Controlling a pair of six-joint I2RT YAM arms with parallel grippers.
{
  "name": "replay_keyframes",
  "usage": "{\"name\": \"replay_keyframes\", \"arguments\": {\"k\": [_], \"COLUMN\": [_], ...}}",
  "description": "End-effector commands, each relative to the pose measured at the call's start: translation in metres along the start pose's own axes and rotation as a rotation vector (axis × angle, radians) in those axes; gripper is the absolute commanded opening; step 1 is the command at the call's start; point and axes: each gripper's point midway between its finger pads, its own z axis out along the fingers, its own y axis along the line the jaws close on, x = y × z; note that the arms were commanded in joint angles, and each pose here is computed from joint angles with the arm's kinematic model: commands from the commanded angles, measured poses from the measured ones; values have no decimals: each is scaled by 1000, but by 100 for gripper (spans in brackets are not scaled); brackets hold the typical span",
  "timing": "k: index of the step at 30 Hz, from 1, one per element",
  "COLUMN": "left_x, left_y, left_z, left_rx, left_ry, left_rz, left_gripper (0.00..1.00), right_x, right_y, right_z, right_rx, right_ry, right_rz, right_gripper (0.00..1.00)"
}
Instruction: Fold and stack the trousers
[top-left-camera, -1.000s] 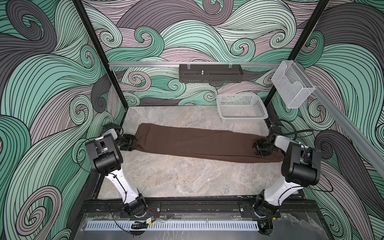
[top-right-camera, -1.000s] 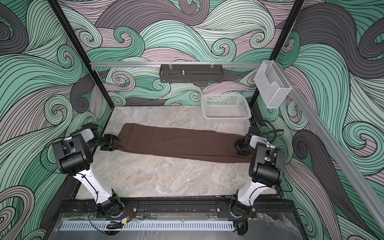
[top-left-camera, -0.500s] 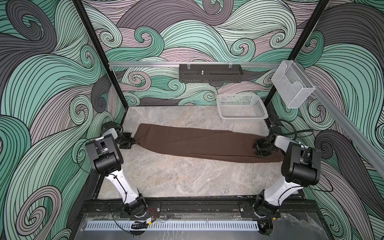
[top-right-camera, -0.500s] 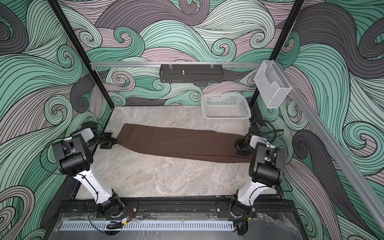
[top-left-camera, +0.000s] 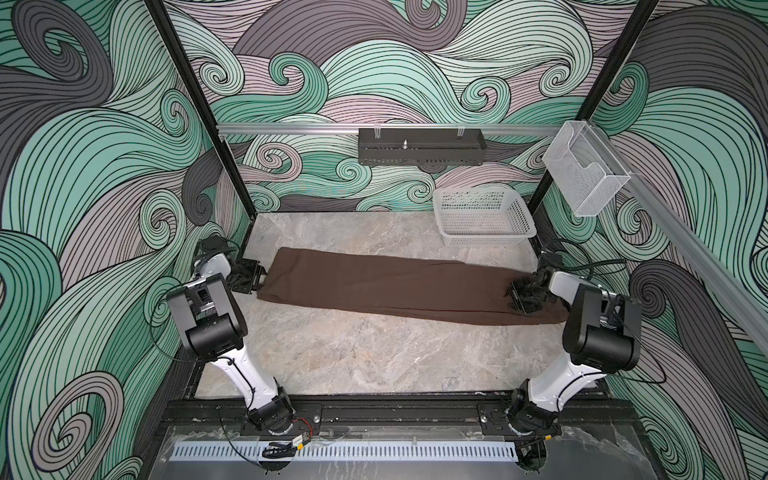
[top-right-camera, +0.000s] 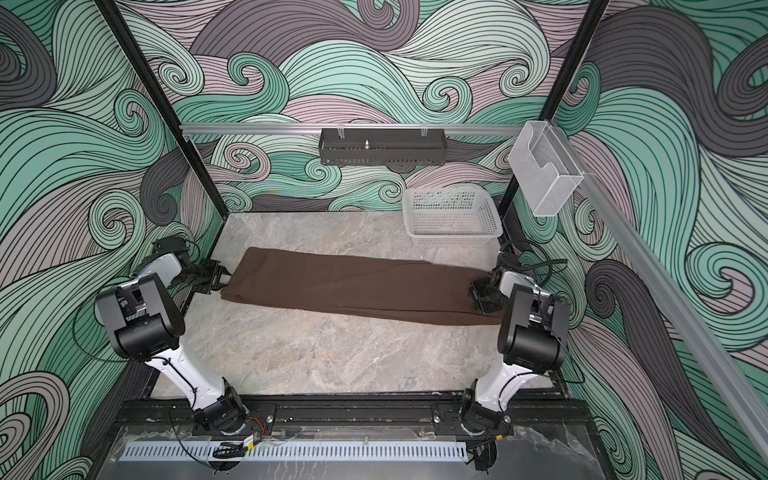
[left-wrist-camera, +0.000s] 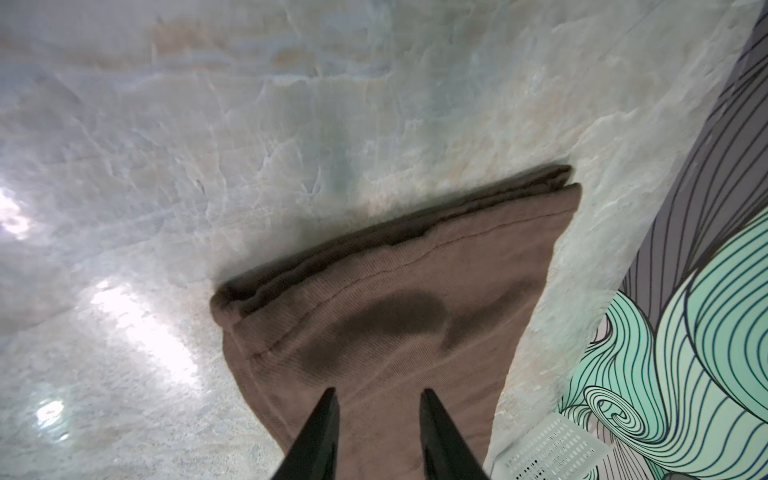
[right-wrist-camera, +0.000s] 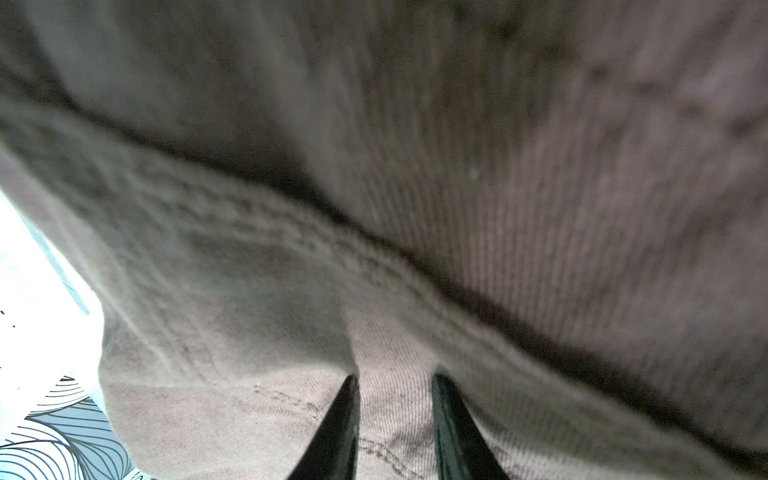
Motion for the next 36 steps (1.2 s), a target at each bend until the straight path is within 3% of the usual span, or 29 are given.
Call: {"name": "replay_keyframes", "arguments": {"k": [1,5,10,13,17,29,36], "left_x": [4,-1,-9,-12,-12,-15,-5], "left_y": [6,11,-3,-27,-53,-53,-49], "left_z": [10,9,3,-9,-17,-3,5], "left_rx": [-17,-62,-56,-65,-116,-261,-228], "left_ry": [22,5,-15,-18,20,107,158], "left_rz": [-8,0,33,141,345,698,773], "left_gripper": [37,52,53,56,72,73,75], "right_x": [4,4,5,5,5,8,35], "right_y": [-13,-14,-16,-15,-15,-8,39], "right_z": [10,11,13,12,13,9,-22], "right_rx": [39,40,43,43,42,31,27], "right_ry": [18,19,23,23,25,22,-45], "right_rz": [18,17,17,15,10,-42,-310], "right_gripper": [31,31,31,31,31,33,51]}}
